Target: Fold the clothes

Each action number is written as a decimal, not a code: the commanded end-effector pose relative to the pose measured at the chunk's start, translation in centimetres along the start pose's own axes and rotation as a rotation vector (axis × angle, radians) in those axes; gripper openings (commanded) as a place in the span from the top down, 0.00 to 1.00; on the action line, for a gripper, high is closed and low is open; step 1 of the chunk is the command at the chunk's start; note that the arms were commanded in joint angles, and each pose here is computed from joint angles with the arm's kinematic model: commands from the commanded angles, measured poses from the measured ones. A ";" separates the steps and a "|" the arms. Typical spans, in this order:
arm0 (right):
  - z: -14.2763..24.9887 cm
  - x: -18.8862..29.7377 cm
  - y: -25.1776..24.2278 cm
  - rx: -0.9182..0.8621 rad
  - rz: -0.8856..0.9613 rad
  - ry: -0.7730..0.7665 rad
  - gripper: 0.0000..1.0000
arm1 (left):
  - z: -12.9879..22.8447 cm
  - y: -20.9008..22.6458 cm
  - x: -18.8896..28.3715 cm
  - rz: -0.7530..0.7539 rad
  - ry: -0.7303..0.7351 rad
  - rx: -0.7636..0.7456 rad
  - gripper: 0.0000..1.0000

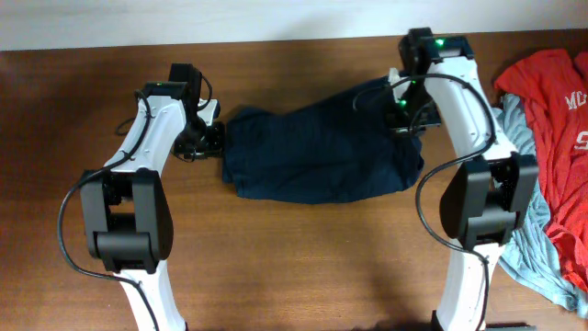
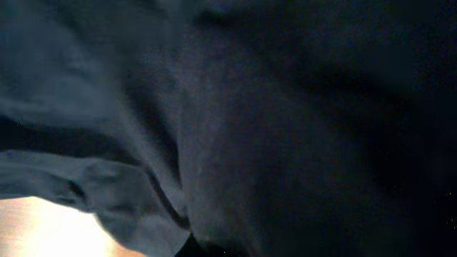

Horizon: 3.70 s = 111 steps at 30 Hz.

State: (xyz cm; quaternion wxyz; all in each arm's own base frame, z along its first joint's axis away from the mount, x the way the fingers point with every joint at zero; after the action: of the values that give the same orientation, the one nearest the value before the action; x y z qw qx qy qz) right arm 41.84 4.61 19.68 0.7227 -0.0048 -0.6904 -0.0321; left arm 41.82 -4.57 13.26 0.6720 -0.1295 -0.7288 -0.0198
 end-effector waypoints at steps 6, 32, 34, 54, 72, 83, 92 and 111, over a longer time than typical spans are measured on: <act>1.7 0.1 8.9 0.110 0.025 -0.047 0.96 | -0.4 -1.7 -0.8 0.010 -0.036 -0.039 0.59; 5.5 -0.6 25.8 0.328 -0.332 -0.214 0.96 | 3.0 -1.6 -5.7 0.002 0.051 -0.037 0.59; 5.6 -1.6 26.4 0.328 -0.330 -0.202 0.96 | 3.0 -1.6 -5.7 0.002 0.051 -0.037 0.59; 8.3 0.2 27.4 0.510 -0.524 -0.073 0.46 | 3.0 -1.6 -5.7 0.001 0.051 -0.037 0.59; 5.3 5.9 19.9 0.404 -0.449 -0.241 0.42 | 1.1 1.4 3.0 -0.297 0.115 -0.003 0.59; 4.5 -3.4 17.4 0.203 -0.472 -0.047 0.96 | -3.4 -1.7 11.5 -0.058 -0.185 -0.141 0.60; 6.0 -10.7 18.4 0.148 -0.536 -0.021 0.96 | -5.1 -6.9 8.3 0.179 -0.220 -0.473 0.70; 6.9 -13.0 17.7 0.152 -0.532 -0.015 0.96 | -8.6 -3.0 0.1 -0.259 -0.144 -0.224 0.74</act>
State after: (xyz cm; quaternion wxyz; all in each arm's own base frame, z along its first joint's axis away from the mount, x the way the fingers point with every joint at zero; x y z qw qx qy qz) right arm 35.95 23.53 8.59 0.6693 0.2434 -0.6803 -0.1733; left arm 48.07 -12.32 14.48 0.5886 -0.2410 -0.7551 -0.1595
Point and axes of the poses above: each gripper's point midway between its finger pads, its own x axis back along the fingers, its own y axis along the line the jaws close on, z = x × y, the point moved 9 cm from there along x, back along the fingers, and after that the axes turned 10 degrees about -x, right-handed, at the moved point
